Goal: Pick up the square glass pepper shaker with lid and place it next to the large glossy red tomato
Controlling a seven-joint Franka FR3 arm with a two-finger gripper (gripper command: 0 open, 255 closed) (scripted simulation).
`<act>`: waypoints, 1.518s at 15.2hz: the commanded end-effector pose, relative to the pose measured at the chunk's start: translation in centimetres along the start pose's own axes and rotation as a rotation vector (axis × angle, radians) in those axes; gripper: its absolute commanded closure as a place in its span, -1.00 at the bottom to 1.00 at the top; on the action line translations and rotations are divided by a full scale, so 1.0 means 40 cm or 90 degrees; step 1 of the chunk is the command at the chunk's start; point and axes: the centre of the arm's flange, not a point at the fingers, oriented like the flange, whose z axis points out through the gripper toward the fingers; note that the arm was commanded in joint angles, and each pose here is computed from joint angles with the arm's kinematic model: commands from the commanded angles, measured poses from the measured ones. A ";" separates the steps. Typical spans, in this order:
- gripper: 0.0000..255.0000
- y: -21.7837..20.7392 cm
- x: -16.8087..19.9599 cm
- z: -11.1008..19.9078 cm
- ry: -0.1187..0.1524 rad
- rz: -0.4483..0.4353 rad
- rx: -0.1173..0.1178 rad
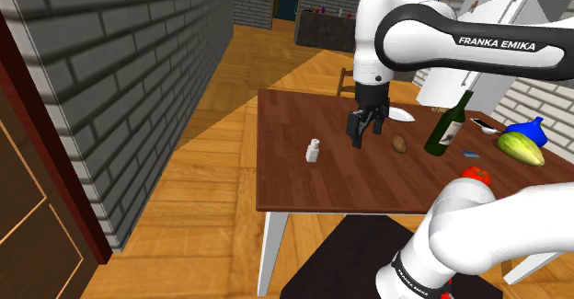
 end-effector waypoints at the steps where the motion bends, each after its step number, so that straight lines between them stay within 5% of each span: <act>1: -1.00 0.000 0.000 0.000 0.000 0.000 0.000; 23: -1.00 0.227 0.667 0.265 -0.017 -0.024 0.093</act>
